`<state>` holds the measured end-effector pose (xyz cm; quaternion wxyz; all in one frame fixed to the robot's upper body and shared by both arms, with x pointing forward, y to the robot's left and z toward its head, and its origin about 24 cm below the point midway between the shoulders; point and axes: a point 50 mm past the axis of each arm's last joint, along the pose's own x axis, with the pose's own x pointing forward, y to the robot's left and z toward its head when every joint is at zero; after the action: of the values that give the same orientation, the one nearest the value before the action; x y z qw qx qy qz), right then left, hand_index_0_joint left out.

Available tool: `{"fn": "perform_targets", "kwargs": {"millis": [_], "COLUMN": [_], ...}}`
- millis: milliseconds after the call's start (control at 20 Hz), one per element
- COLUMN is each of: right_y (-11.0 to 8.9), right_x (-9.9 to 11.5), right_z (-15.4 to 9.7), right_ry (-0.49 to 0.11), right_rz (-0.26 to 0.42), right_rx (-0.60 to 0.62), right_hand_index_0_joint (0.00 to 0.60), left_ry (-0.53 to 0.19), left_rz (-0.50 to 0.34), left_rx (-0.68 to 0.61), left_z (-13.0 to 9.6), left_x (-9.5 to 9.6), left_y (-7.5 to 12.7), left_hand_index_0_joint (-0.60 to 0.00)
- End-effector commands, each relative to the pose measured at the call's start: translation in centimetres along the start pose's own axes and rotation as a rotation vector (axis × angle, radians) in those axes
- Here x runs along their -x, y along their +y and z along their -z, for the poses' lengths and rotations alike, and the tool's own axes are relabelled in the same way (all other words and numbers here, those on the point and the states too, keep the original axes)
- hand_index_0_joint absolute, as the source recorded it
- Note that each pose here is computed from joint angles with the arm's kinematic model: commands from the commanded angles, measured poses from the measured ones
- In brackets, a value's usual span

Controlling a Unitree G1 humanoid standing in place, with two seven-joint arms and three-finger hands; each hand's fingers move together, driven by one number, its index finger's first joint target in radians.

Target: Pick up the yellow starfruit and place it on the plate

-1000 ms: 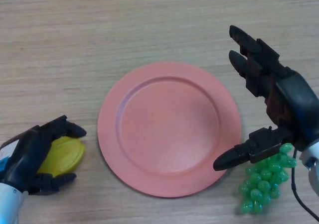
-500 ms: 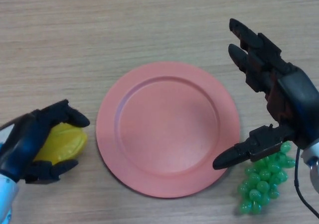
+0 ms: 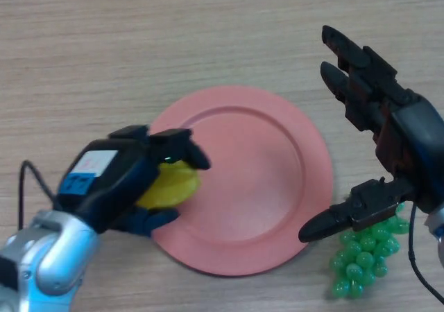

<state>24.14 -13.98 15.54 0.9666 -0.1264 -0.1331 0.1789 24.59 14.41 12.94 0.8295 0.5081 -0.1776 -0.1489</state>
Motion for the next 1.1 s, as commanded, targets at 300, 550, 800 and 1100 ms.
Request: {"fn": "perform_targets", "kwargs": {"millis": [300, 550, 800, 1100], "right_y": [-2.0, -2.0, -2.3, -2.1], "right_x": [0.5, 0.7, 0.5, 0.2], "right_z": [-3.0, -2.8, -2.4, -1.9], "right_ry": [-0.206, -0.186, -0.169, -0.185], "right_rz": [0.071, 0.070, 0.100, 0.126], "right_rx": [0.055, 0.063, 0.120, 0.155], "right_hand_index_0_joint": [0.000, 0.000, 0.000, 0.000], "left_ry": [-0.071, -0.077, -0.010, -0.136], "left_rz": [-0.144, -0.189, -0.287, -0.495], "left_rx": [-0.039, 0.008, -0.023, 0.494], "left_z": [-1.7, -1.9, -0.2, -0.7], "left_x": [-2.4, -2.6, -1.5, 0.0], "left_y": [0.9, 1.1, 2.2, 6.5], "left_hand_index_0_joint": [-0.600, -0.201, 0.000, 0.000]}}
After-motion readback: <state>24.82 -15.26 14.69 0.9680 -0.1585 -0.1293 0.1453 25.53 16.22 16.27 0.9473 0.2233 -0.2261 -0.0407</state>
